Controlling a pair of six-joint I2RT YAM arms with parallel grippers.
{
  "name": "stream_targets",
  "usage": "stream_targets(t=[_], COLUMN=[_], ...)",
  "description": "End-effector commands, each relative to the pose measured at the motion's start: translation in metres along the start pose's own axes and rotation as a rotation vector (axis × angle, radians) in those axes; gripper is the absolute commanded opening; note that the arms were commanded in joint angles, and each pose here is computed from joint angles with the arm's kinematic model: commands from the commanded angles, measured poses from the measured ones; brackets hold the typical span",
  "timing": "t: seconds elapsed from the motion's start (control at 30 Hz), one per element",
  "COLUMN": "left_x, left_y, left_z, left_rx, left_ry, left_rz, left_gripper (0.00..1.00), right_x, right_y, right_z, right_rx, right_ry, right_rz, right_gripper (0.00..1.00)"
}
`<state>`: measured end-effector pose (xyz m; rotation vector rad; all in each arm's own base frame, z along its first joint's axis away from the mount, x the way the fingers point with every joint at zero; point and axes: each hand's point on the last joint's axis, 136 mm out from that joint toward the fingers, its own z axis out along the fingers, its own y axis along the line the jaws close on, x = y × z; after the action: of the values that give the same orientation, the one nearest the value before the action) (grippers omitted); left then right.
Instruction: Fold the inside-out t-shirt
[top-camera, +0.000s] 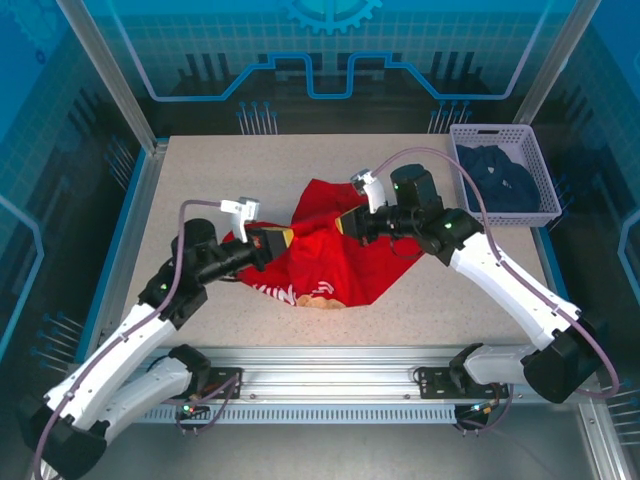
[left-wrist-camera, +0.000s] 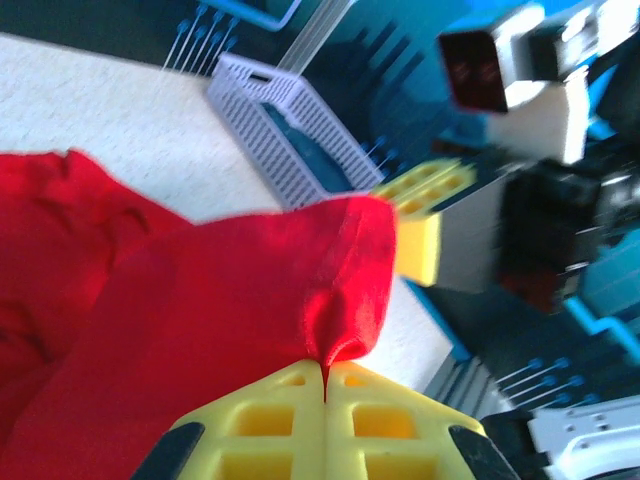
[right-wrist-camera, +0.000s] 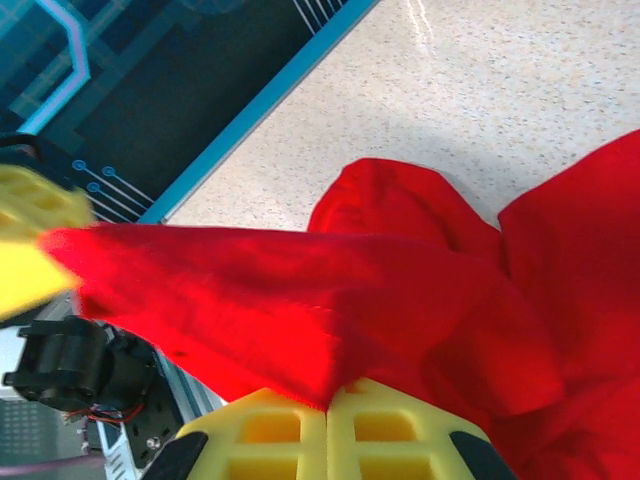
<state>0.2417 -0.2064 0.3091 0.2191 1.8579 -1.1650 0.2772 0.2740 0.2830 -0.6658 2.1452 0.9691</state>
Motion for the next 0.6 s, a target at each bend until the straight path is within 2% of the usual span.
stream_targets(t=[0.0,0.13,0.23,0.33,0.4,0.5,0.57], left_x=[-0.011,-0.011,-0.013,-0.015,-0.019,-0.025,-0.025], left_y=[-0.02,0.0,0.02,0.029,0.028,0.009,-0.005], left_z=[-0.009,-0.012,-0.017,-0.02,-0.023,-0.026,-0.024], left_rx=[0.093,-0.032,-0.15,-0.196,-0.194,-0.106,-0.028], left_ry=[-0.029,-0.037,-0.064,-0.089,-0.112,-0.145,-0.134], left_rz=[-0.046,-0.025,-0.013,0.0,0.005,0.021,0.025], left_gripper=[0.0,0.0,0.0,0.0,0.0,0.0,0.0], right_x=[0.001,0.001,0.003,0.012,0.024,0.038,0.039], right_y=[-0.009,-0.004,0.007,0.01,-0.008,-0.058,-0.068], right_z=[-0.006,-0.014,-0.02,-0.02,-0.019,-0.015,-0.009], right_rx=[0.063,0.026,-0.075,-0.12,-0.016,0.309,0.393], right_ry=[0.032,0.055,0.08,0.145,0.227,0.334,0.354], right_rz=[-0.029,-0.062,-0.061,-0.066,-0.061,-0.095,-0.115], right_gripper=[0.0,0.0,0.0,0.0,0.0,0.0,0.02])
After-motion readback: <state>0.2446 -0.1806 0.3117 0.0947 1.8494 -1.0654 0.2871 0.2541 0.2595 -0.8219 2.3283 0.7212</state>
